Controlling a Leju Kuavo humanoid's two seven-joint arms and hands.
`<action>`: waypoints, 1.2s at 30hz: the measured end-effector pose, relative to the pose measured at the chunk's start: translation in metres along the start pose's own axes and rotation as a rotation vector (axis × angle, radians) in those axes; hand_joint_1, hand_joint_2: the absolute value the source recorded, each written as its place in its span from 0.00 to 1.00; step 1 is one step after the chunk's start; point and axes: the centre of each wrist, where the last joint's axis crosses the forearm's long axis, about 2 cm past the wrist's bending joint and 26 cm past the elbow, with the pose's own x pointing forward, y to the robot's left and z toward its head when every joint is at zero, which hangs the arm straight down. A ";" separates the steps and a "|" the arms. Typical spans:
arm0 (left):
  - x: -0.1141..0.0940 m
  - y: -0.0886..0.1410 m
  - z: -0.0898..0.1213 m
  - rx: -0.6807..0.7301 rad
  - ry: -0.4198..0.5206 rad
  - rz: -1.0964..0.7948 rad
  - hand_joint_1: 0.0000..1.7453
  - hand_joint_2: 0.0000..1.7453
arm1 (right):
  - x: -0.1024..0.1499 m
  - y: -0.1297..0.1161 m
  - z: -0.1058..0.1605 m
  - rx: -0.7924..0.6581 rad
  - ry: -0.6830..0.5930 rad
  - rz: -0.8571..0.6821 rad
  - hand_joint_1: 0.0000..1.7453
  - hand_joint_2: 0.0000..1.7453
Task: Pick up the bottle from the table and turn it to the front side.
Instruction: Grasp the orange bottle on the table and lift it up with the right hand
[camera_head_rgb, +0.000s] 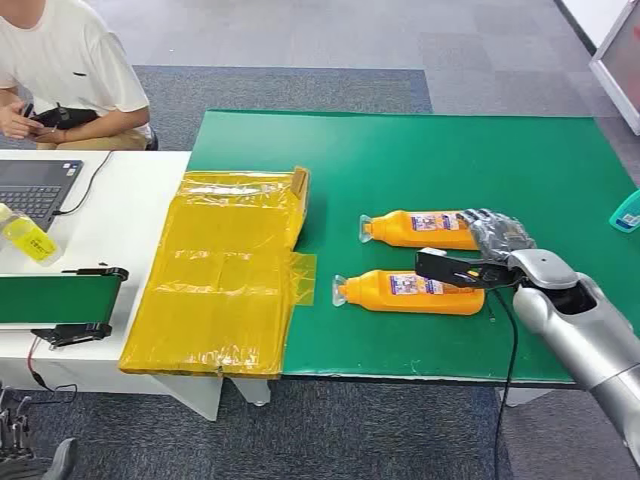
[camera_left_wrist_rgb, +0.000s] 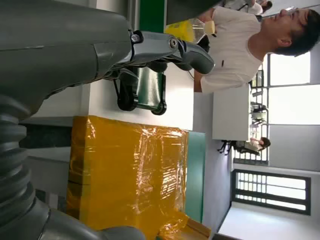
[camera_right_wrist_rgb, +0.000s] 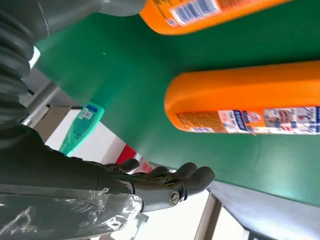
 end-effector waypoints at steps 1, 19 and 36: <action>0.000 0.000 0.000 0.002 0.000 -0.001 0.00 1.00 | -0.002 0.000 0.002 0.002 -0.002 -0.002 0.00 1.00; 0.001 0.001 0.004 0.023 0.004 0.011 0.00 1.00 | -0.023 0.003 0.041 0.103 -0.052 -0.009 0.00 1.00; 0.000 -0.002 0.001 -0.034 -0.003 0.046 0.00 1.00 | 0.009 0.060 0.016 0.183 -0.095 -0.005 0.00 1.00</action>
